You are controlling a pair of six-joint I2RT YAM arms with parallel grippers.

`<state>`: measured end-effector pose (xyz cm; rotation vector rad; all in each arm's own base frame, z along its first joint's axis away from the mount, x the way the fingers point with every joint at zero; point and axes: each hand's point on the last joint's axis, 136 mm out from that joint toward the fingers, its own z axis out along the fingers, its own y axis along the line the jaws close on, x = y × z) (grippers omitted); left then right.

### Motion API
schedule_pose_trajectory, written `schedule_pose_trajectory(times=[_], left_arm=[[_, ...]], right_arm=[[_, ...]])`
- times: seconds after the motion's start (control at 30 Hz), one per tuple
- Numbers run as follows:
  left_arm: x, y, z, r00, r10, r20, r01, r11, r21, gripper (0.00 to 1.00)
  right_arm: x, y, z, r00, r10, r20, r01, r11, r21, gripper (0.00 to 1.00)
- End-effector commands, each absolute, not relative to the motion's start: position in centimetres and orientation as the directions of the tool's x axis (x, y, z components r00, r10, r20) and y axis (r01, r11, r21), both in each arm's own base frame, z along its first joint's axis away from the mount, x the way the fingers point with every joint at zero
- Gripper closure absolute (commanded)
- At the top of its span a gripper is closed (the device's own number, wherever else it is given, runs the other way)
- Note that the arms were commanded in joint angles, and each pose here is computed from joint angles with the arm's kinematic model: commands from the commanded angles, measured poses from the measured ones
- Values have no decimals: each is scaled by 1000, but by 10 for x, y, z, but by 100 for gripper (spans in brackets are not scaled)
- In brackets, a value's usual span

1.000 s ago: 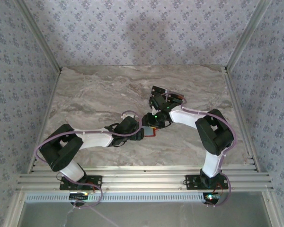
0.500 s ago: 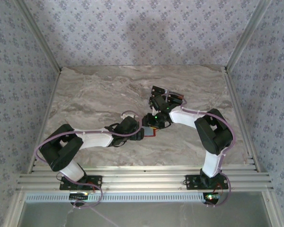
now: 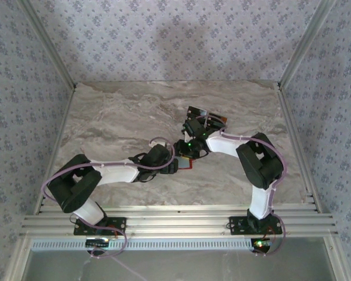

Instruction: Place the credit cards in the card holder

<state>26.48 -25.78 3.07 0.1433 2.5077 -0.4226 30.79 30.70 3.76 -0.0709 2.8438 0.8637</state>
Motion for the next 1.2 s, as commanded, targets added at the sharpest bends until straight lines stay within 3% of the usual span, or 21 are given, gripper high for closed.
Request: schedule_pose_trajectory(times=[0.0,0.4,1.17], left_arm=[[257,-247,16,-842,30,-538,190,951,-245,3],[258,-254,20,-833,25,-552,207,940,-271,3],[244,-223,-30,-884,12,-468,96,983,-155,6]], right_arm=[[300,311,26,-992,-2,-125,-69,840,538,48],[298,311,24,-993,-1,-119,-65,841,537,48],[314,308,51,-987,48,-154,-54,805,591,46]])
